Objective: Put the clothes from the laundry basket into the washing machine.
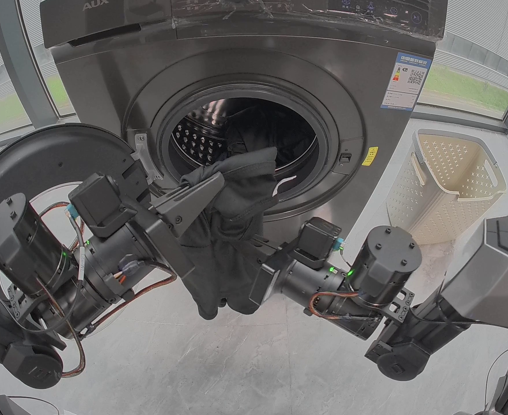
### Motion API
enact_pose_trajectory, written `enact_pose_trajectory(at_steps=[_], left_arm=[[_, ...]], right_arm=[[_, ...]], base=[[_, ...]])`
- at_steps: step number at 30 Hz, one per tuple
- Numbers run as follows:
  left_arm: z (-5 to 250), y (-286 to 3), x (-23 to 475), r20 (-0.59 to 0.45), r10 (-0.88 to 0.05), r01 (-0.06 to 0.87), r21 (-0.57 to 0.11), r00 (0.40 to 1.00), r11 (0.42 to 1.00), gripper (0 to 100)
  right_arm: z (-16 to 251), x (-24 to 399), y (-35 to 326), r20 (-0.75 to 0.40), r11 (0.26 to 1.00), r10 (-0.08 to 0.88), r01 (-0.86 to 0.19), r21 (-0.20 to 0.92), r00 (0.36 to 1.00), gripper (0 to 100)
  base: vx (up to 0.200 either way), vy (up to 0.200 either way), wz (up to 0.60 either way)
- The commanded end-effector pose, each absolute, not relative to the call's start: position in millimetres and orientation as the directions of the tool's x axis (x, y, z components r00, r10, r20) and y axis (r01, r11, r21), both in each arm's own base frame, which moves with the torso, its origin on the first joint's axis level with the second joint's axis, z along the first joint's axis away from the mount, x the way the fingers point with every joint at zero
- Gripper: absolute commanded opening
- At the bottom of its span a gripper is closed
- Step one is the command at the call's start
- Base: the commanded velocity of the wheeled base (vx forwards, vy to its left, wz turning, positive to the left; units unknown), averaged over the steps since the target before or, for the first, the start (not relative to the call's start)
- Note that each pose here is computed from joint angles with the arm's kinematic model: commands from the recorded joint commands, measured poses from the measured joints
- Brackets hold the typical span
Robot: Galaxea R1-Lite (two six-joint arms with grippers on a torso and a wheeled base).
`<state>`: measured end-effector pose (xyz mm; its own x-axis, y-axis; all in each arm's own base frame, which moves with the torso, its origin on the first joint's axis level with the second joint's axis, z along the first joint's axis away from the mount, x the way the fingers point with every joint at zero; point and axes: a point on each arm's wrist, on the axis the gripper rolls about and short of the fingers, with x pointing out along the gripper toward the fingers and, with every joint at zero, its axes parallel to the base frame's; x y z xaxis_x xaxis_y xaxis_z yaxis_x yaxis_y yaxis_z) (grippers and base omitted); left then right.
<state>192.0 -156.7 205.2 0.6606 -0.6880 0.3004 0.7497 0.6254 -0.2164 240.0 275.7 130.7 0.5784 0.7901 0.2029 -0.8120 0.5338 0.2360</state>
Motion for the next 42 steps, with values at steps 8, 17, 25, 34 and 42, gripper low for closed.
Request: enact_pose_trajectory(at_steps=[8,17,25,34,42], left_arm=[[204,-156,192,0.297,-0.686,0.747,-0.219,0.664,0.628,0],[205,-157,192,0.301,-0.687,0.749,-0.218,0.662,0.626,0],[207,-157,190,0.308,-0.689,0.754,-0.216,0.656,0.621,0],[207,-157,189,0.307,-0.691,0.755,-0.216,0.654,0.618,0],[205,-157,191,0.302,-0.690,0.753,-0.217,0.657,0.622,0]], right_arm=[[157,229,229,0.205,0.602,0.745,-0.772,0.202,0.635,0],[142,225,227,0.146,0.616,0.756,-0.769,0.172,0.639,0],[124,231,234,0.096,0.613,0.770,-0.773,0.162,0.631,100],[125,247,249,0.133,0.583,0.791,-0.802,0.129,0.597,100],[136,265,260,0.187,0.592,0.778,-0.799,0.100,0.600,100]], base=[[0.000,0.000,0.00],[0.000,0.000,0.00],[0.000,0.000,0.00],[0.000,0.000,0.00],[0.000,0.000,0.00]])
